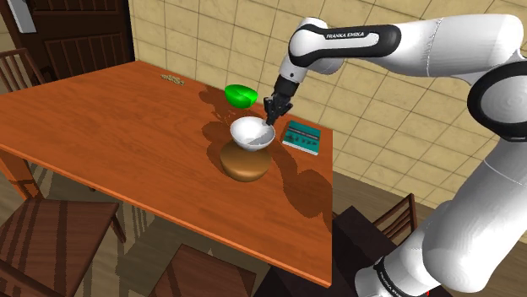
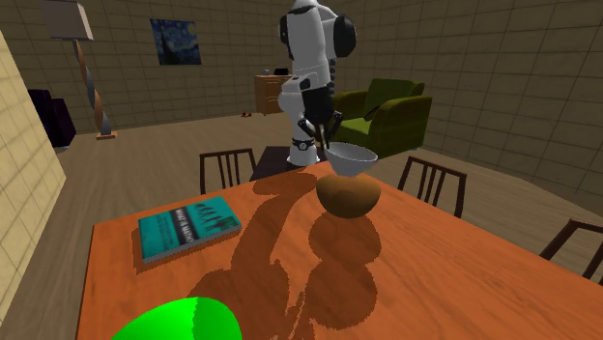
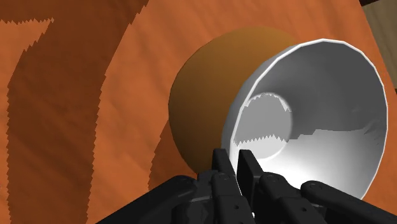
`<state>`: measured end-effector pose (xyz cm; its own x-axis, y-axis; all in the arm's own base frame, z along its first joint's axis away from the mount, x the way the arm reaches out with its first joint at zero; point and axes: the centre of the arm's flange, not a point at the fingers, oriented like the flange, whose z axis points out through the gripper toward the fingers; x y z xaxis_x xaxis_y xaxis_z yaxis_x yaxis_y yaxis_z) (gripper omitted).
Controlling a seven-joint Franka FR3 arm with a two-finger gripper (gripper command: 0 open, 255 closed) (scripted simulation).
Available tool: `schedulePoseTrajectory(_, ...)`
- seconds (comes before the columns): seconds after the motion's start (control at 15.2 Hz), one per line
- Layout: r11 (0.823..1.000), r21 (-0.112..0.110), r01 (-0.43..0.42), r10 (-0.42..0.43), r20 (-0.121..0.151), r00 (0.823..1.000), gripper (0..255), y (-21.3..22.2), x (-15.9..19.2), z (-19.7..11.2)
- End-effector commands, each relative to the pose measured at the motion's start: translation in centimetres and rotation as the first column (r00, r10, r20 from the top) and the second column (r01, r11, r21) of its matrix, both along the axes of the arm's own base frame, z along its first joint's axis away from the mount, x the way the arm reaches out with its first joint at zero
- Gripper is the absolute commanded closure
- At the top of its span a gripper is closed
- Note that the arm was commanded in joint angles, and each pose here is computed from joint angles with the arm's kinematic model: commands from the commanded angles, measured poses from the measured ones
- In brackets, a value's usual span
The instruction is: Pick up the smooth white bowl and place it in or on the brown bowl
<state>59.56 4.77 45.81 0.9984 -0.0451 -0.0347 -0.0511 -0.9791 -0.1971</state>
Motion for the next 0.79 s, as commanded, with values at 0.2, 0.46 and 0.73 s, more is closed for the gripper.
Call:
schedulePoseTrajectory(0.2, 1.0, 0.0, 0.0, 0.0, 0.001, 1.0, 255, 0.1, 0.0, -2.6)
schedulePoseTrajectory(0.46, 1.0, 0.0, 0.0, 0.0, 0.001, 1.0, 255, 0.1, 0.0, -4.7)
schedulePoseTrajectory(0.73, 1.0, 0.0, 0.0, 0.0, 0.001, 1.0, 255, 0.1, 0.0, -5.9)
